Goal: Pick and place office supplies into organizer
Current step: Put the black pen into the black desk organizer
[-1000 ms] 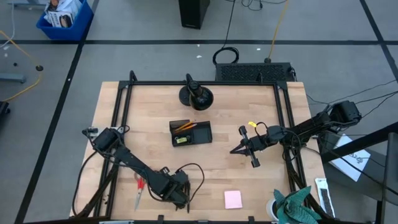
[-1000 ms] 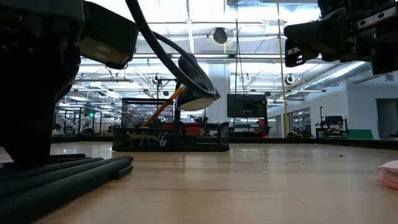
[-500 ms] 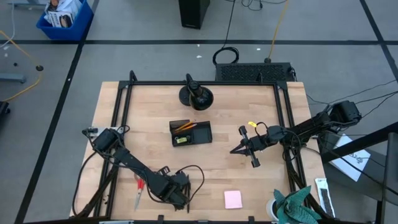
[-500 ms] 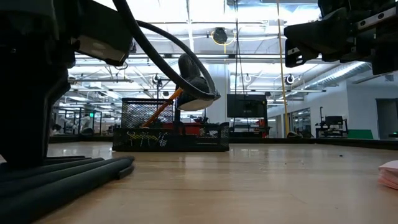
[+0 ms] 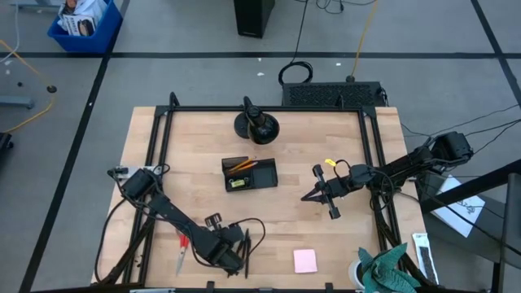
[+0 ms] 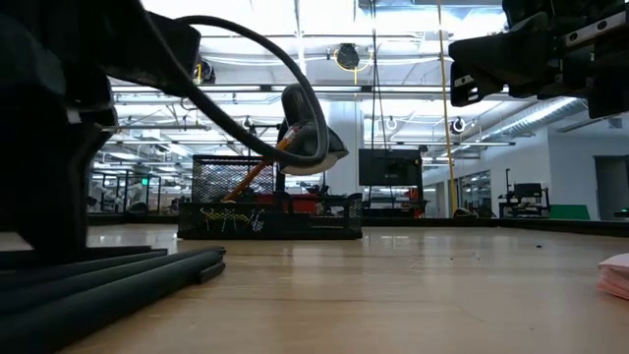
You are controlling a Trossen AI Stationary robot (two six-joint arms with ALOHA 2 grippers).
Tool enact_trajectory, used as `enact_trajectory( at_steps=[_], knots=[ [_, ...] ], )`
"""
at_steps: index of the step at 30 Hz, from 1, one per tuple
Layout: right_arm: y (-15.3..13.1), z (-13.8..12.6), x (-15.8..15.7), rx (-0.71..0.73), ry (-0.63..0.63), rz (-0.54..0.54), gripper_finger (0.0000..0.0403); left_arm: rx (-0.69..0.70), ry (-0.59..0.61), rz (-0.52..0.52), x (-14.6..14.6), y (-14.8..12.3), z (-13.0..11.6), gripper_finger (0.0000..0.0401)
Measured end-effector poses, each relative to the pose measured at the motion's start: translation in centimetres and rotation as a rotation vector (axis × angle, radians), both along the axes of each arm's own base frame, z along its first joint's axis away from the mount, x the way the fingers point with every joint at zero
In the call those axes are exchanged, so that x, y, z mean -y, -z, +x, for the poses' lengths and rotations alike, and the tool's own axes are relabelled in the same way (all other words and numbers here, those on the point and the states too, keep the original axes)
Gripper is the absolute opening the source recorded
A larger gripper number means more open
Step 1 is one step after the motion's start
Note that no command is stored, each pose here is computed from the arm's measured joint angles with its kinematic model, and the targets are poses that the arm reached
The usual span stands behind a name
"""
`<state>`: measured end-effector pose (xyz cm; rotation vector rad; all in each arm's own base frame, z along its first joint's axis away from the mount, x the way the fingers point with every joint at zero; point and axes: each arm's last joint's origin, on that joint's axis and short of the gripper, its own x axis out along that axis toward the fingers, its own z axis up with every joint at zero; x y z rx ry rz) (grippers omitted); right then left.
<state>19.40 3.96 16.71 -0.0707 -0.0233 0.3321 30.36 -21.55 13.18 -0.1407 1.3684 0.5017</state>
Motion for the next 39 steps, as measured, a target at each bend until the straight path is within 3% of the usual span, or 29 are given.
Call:
enact_trajectory(
  at_steps=[6,11,19,24,29,32,35,39],
  knots=[
    [0.0,0.0,0.0,0.0,0.0,0.0,0.0,0.039,-0.025,0.191,-1.5,-0.5,-0.3,0.0019],
    [0.0,0.0,0.0,0.001,0.0,0.0,0.0,0.108,-0.052,0.277,-2.7,-2.6,-0.3,0.001],
    [0.0,0.0,0.0,0.004,0.0,0.001,0.0,0.387,0.021,0.405,-5.0,-9.9,-0.7,0.0022],
    [-0.1,0.0,0.0,0.006,0.0,0.001,0.0,0.505,0.01,0.492,-8.6,-14.5,-2.3,0.0014],
    [-0.1,0.0,0.0,0.004,0.0,0.005,0.0,0.616,-0.031,0.491,-13.3,-16.2,-4.3,0.0007],
    [-0.1,0.0,0.0,0.006,0.0,0.005,0.0,0.741,0.056,0.413,-15.2,-16.0,-4.7,0.0017],
    [-0.1,0.0,0.0,0.007,0.0,0.005,0.0,0.956,0.18,0.307,-16.7,-15.4,-4.6,0.0018],
    [-0.1,0.0,0.0,0.007,0.0,0.004,0.0,1.104,0.268,0.287,-18.4,-13.2,-4.8,0.0007]
  ],
)
